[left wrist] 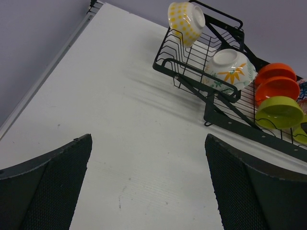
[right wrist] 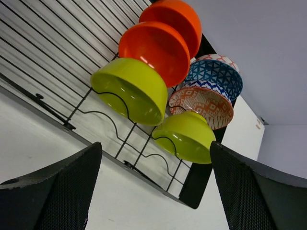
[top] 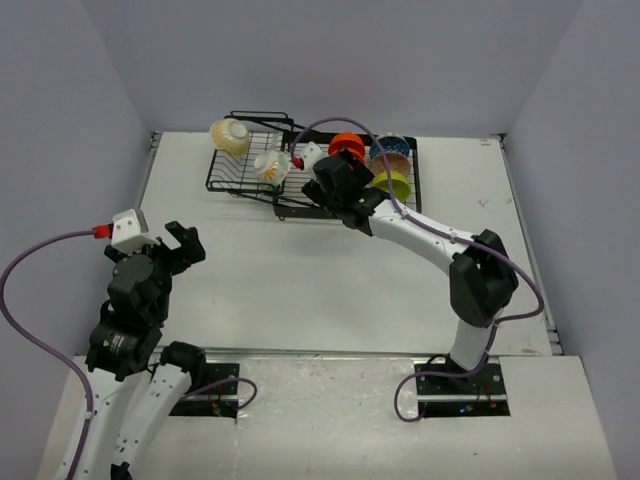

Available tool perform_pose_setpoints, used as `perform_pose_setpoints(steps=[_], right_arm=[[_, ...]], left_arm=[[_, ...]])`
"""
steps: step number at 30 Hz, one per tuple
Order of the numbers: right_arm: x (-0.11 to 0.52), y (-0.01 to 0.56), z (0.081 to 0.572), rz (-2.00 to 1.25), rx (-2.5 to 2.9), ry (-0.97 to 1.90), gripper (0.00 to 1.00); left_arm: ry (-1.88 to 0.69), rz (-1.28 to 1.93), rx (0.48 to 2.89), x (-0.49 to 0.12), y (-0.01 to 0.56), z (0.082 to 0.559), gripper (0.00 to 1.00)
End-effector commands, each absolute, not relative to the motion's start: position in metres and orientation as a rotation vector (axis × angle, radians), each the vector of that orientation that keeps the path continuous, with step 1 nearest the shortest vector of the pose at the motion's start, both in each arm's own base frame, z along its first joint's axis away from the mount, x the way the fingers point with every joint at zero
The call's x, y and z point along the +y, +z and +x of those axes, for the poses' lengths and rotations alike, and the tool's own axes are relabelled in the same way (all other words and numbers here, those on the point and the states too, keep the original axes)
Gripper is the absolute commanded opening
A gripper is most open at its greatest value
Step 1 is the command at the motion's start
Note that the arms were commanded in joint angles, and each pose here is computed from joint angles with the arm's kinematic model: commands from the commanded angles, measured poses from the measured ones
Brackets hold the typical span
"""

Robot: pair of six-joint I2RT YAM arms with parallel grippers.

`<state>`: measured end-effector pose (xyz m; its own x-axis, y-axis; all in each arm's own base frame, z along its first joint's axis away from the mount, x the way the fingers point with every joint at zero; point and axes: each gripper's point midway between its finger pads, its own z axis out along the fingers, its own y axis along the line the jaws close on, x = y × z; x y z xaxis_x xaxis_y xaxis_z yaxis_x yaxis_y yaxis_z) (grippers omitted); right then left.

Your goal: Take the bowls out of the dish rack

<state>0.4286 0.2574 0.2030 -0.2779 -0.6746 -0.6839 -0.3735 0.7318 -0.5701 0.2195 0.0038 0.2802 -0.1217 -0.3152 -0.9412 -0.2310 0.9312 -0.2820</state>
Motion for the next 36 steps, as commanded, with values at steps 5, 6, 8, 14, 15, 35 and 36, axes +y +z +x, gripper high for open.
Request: perform_pose_setpoints(steps=[5, 6, 8, 14, 15, 35, 36], right_arm=[[0.261, 0.193, 0.457, -0.944, 1.815, -0.545, 0.93], [0.260, 0.192, 0.461, -0.934, 1.806, -0.557, 0.92], [0.259, 0.182, 0.467, -0.967, 1.795, -0.606, 0.90], [0.252, 0.169, 0.485, -0.988, 1.772, -0.679, 0.85], [0.250, 0.170, 0.491, -0.966, 1.766, -0.679, 0.84], [0.250, 0.127, 0.520, -1.001, 1.720, -0.711, 0.48], [0.250, 0.127, 0.520, -1.001, 1.722, -0.711, 0.43]], left_arm=[[-0.105, -0.400, 1.690, -0.001, 0.284, 0.222, 1.00], [-0.112, -0.394, 1.689, -0.003, 0.285, 0.222, 1.00], [-0.120, -0.384, 1.688, -0.004, 0.285, 0.222, 1.00], [-0.123, -0.380, 1.692, -0.005, 0.284, 0.222, 1.00], [-0.123, -0.382, 1.689, -0.005, 0.285, 0.222, 1.00], [-0.130, -0.366, 1.706, -0.009, 0.282, 0.225, 1.00], [-0.131, -0.365, 1.706, -0.009, 0.282, 0.226, 1.00]])
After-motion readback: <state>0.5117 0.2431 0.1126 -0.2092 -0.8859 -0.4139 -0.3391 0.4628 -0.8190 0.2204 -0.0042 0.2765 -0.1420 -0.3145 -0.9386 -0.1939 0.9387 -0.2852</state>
